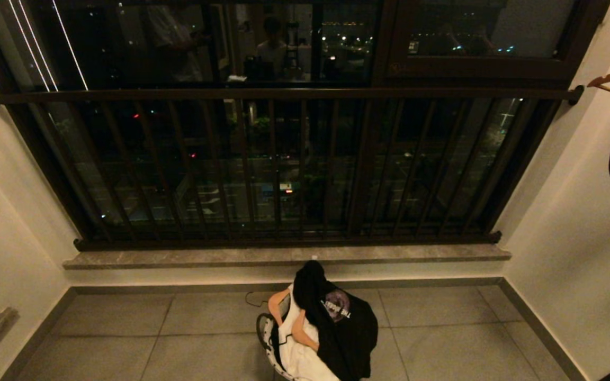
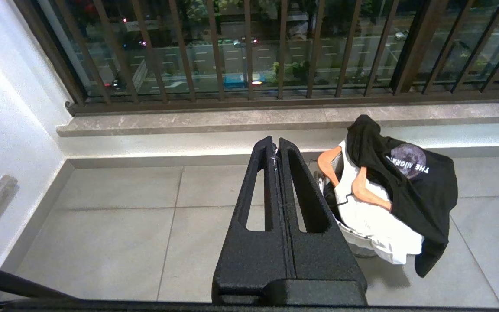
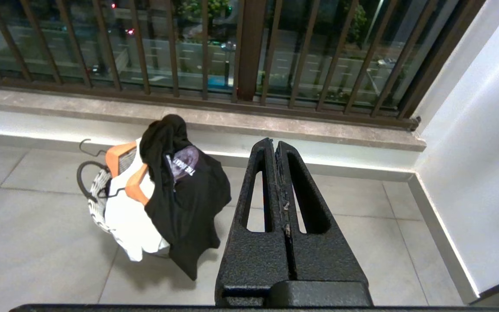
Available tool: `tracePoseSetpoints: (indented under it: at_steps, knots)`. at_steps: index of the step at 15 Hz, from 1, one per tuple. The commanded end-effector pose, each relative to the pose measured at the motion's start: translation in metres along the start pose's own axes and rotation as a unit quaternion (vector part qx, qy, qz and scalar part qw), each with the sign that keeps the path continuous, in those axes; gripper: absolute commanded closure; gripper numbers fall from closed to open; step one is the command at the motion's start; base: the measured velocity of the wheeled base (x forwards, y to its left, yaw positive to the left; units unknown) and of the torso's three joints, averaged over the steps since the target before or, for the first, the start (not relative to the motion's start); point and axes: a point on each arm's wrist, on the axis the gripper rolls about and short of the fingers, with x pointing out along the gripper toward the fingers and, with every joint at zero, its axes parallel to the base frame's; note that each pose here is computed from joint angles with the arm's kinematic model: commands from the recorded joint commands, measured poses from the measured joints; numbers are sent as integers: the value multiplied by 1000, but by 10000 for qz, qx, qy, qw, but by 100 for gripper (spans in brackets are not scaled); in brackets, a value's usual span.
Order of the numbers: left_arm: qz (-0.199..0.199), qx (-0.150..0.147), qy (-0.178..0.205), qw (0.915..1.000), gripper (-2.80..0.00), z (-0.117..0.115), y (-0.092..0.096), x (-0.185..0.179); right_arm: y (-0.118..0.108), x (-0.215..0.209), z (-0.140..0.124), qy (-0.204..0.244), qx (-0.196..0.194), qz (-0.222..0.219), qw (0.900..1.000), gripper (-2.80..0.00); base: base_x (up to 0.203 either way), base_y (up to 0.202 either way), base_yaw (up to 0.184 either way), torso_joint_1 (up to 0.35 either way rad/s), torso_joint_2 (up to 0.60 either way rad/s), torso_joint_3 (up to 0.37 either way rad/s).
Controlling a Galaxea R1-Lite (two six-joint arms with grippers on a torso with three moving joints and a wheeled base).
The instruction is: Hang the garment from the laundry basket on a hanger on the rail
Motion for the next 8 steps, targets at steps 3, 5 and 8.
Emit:
tracePoseSetpoints:
  at_steps: [3,5,8]
  knots:
    - [-1,-5,3,10000,0,0,0,0,0,0,0,9,-10,3,10000,0,0,0,0,0,0,0]
    - [6,-5,3,10000,0,0,0,0,0,0,0,9,-10,3,10000,0,0,0,0,0,0,0]
    - [-1,-13,3,10000,0,0,0,0,0,0,0,9,-10,3,10000,0,0,0,0,0,0,0]
